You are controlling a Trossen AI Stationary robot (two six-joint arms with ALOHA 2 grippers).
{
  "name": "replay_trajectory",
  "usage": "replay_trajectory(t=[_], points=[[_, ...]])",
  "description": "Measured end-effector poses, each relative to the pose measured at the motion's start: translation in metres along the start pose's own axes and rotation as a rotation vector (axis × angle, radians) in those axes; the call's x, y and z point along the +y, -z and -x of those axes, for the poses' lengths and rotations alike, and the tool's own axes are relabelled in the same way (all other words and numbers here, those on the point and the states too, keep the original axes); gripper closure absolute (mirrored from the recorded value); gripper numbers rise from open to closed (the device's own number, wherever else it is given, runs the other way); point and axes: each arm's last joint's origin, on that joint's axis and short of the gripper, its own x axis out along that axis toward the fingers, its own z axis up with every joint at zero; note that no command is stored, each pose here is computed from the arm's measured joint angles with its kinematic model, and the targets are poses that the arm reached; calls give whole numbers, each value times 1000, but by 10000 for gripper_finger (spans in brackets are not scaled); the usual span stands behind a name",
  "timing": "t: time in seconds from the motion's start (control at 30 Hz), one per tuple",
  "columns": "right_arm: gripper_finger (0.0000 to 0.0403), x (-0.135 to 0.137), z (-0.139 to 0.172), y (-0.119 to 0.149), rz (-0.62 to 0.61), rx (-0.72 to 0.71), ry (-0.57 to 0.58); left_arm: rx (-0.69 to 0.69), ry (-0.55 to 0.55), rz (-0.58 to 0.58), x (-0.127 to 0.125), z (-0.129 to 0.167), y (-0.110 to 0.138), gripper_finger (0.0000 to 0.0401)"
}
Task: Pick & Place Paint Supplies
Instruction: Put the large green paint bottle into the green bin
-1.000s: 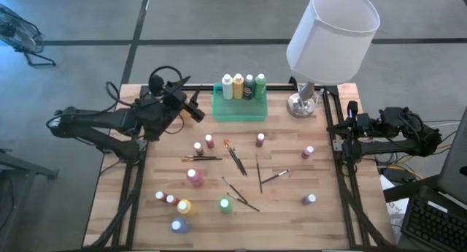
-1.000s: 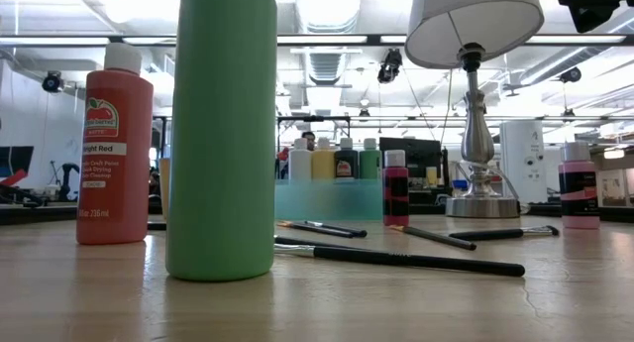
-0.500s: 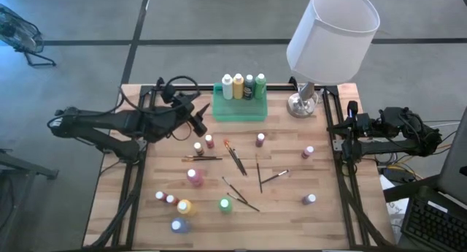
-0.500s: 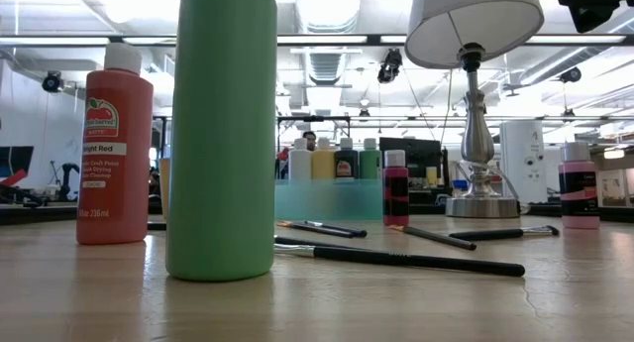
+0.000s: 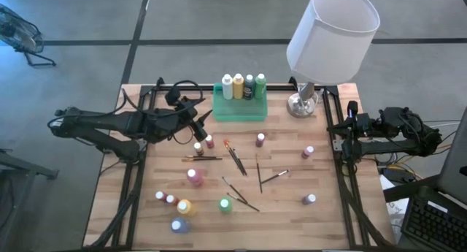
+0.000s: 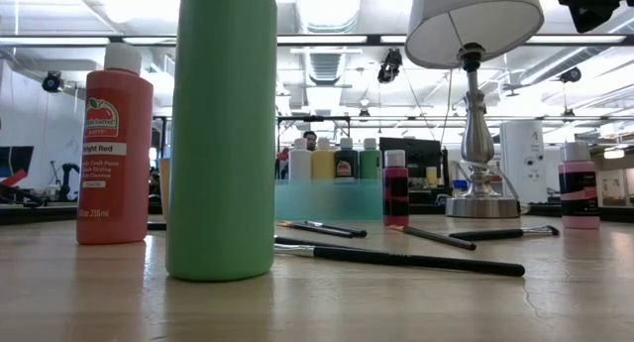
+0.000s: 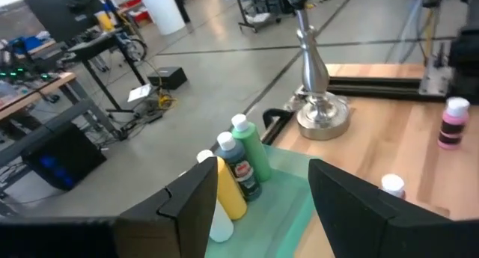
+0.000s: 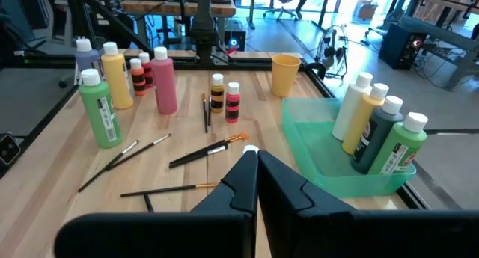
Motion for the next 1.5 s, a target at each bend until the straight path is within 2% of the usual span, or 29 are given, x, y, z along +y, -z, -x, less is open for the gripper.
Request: replay_trajectory(t=[0.23, 0.5, 0.57, 0.63, 0.73, 0.83, 0.9, 0.97, 1.03, 1.13, 1.27, 1.4, 1.5], points=[[394, 0, 0, 0, 0, 0, 0, 60, 128, -33, -6, 1, 10, 185], [394, 0, 0, 0, 0, 0, 0, 155, 179, -30, -24, -11, 59, 185], [394, 0, 0, 0, 0, 0, 0, 170, 223, -34, -26, -10, 65, 185], [394, 0, 0, 0, 0, 0, 0, 156, 297, -41, -26, -7, 61, 185], [394, 0, 0, 0, 0, 0, 0, 102, 382, -140, -23, -3, 44, 185], [394, 0, 0, 0, 0, 0, 0, 44, 390, -281, -14, 3, 22, 185], [394, 0, 0, 0, 0, 0, 0, 17, 378, -318, -5, 8, 5, 185], [394, 0, 0, 0, 0, 0, 1, -3, 355, -281, 5, 11, -10, 185], [394, 0, 0, 0, 0, 0, 0, -14, 337, -187, 13, 15, -22, 185], [394, 0, 0, 0, 0, 0, 0, 9, 338, -66, 16, 18, -25, 185], [394, 0, 0, 0, 0, 0, 0, 66, 366, -73, 7, 12, -11, 185], [394, 0, 0, 0, 0, 0, 0, 164, 401, -116, -9, 0, 17, 185], [394, 0, 0, 0, 0, 0, 0, 189, 478, -80, -16, -4, 22, 185]])
